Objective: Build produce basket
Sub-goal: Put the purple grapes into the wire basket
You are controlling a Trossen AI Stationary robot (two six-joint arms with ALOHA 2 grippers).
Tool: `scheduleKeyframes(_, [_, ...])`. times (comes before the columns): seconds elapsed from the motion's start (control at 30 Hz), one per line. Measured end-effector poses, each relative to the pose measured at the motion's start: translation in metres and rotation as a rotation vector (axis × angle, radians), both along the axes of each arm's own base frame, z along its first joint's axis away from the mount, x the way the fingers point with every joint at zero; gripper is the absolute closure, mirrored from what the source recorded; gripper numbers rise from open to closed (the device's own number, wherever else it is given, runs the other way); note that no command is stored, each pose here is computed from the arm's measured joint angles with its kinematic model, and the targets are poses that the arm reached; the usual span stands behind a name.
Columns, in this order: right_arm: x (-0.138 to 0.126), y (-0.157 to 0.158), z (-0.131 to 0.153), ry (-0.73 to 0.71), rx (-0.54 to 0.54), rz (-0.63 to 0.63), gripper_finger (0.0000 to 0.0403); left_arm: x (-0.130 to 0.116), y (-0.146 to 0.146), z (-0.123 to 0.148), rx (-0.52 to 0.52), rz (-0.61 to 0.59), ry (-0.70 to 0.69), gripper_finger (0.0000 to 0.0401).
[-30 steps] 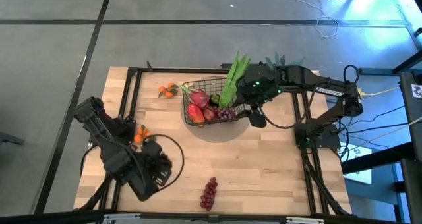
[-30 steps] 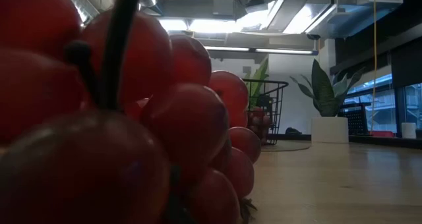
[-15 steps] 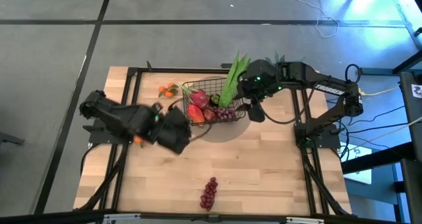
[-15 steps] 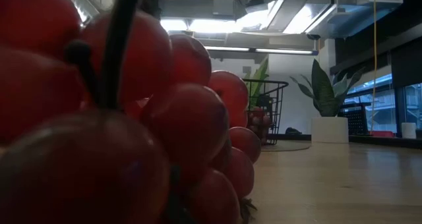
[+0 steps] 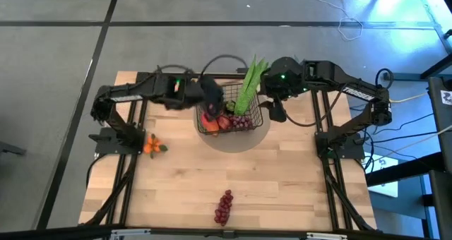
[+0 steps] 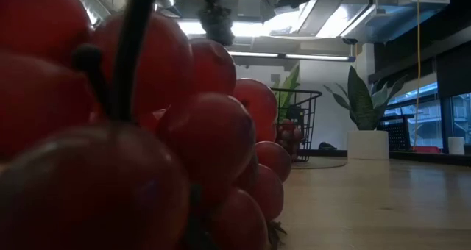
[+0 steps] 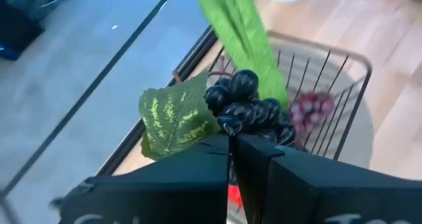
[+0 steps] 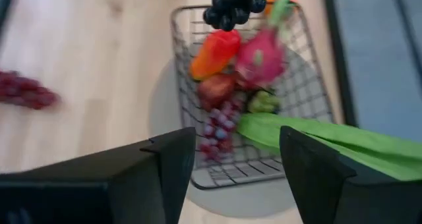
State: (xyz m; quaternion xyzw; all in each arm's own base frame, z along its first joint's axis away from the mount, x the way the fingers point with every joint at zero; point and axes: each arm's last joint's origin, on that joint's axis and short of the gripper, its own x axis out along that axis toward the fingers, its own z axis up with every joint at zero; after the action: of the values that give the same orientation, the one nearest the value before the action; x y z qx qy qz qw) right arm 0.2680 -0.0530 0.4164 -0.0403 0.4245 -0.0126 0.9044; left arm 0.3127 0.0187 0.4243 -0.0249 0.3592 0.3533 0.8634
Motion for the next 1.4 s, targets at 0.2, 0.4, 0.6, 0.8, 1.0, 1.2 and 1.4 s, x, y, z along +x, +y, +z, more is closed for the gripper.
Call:
scheduleKeyframes(0.2, [-0.004, -0.003, 0.003, 0.013, -0.097, -0.087, 0.0196, 0.013, 0.03, -0.005, -0.022, -0.031, -0.07, 0.0401])
scheduleKeyframes(0.4, [-0.005, -0.004, 0.003, 0.02, -0.13, -0.111, 0.0196, 0.024, 0.054, -0.026, -0.066, -0.044, -0.117, 0.0401])
scheduleKeyframes(0.6, [-0.005, -0.004, 0.003, 0.02, -0.131, -0.108, 0.0196, 0.036, 0.068, -0.055, -0.096, -0.077, -0.178, 0.0401])
scheduleKeyframes(0.8, [-0.005, -0.004, 0.003, 0.02, -0.132, -0.107, 0.0196, 0.042, 0.076, -0.088, -0.13, -0.075, -0.213, 0.0401])
scheduleKeyframes(1.0, [-0.005, -0.004, 0.003, 0.02, -0.132, -0.107, 0.0196, 0.037, 0.081, -0.119, -0.188, -0.056, -0.154, 0.0401])
scheduleKeyframes(1.2, [-0.005, -0.004, 0.003, 0.02, -0.132, -0.107, 0.0196, 0.034, 0.085, -0.135, -0.198, -0.037, -0.137, 0.0401])
scheduleKeyframes(1.4, [-0.005, -0.004, 0.003, 0.019, -0.13, -0.108, 0.0196, 0.032, 0.093, -0.138, -0.209, 0.006, -0.165, 0.04])
